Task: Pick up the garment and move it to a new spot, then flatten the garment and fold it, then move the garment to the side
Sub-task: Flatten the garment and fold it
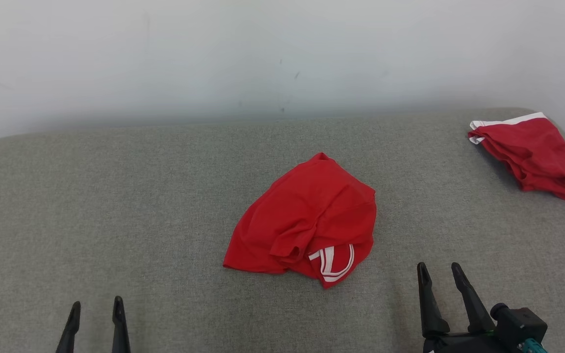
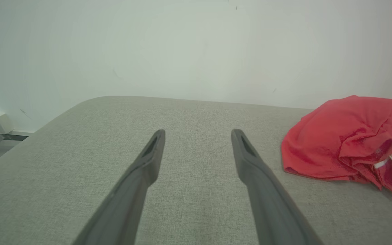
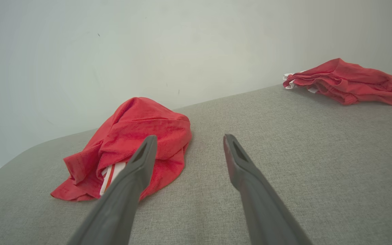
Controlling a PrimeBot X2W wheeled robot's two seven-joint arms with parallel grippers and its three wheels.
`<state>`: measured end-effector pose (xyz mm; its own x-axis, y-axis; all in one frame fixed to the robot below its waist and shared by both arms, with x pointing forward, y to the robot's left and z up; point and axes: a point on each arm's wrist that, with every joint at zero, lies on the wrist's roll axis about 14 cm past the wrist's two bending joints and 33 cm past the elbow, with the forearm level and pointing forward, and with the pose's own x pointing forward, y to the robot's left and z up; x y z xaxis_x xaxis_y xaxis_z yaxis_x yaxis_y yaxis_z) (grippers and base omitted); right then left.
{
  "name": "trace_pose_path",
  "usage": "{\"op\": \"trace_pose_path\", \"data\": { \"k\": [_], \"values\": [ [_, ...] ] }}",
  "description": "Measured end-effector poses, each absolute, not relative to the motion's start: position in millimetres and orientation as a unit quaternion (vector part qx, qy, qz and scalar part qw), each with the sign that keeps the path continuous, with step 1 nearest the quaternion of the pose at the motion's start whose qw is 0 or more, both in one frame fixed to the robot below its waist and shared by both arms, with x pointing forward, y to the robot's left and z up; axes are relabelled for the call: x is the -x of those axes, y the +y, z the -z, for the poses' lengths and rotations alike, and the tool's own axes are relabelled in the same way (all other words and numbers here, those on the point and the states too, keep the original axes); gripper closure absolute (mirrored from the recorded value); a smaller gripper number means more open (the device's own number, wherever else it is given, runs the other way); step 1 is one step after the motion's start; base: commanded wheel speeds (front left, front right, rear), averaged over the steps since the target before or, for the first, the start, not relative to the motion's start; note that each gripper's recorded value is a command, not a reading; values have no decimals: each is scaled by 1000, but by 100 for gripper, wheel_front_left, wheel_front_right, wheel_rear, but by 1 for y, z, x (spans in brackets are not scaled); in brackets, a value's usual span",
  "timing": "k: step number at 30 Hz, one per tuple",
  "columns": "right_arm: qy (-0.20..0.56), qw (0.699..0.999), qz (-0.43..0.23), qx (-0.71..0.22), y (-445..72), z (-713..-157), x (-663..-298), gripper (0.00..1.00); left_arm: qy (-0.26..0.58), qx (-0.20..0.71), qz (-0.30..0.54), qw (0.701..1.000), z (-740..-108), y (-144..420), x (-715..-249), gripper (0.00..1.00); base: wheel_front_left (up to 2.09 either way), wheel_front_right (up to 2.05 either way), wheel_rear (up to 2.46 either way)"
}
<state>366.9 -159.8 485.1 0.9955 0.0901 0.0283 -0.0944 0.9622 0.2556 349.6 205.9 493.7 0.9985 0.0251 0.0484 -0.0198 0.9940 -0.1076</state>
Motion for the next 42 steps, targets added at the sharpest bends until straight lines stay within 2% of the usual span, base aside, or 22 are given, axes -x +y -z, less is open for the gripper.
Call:
{"op": "trace_pose_path", "data": {
  "k": [10,20,24,36,37,38,42],
  "values": [
    [-3,990,-49,-132,-158,-482,-367,0,-34,61,63,996,-502,156,-369,0,0,0,0],
    [-3,990,-23,-137,-174,-480,-369,0,-42,58,229,971,-513,47,-403,0,0,0,0],
    [-2,990,-2,-139,-187,-478,-369,0,-24,50,271,961,-502,21,-412,0,0,0,0],
    [13,989,49,-141,-217,-466,-361,0,50,40,325,943,-451,-17,-426,0,0,0,0],
    [13,989,51,-141,-219,-466,-361,0,58,41,325,943,-446,-17,-427,63,0,0,0],
    [12,989,53,-140,-220,-466,-362,0,65,37,327,942,-441,-18,-428,100,0,0,0],
    [14,988,58,-139,-223,-465,-360,0,65,32,333,940,-442,-22,-437,100,0,0,0]
  ]
}}
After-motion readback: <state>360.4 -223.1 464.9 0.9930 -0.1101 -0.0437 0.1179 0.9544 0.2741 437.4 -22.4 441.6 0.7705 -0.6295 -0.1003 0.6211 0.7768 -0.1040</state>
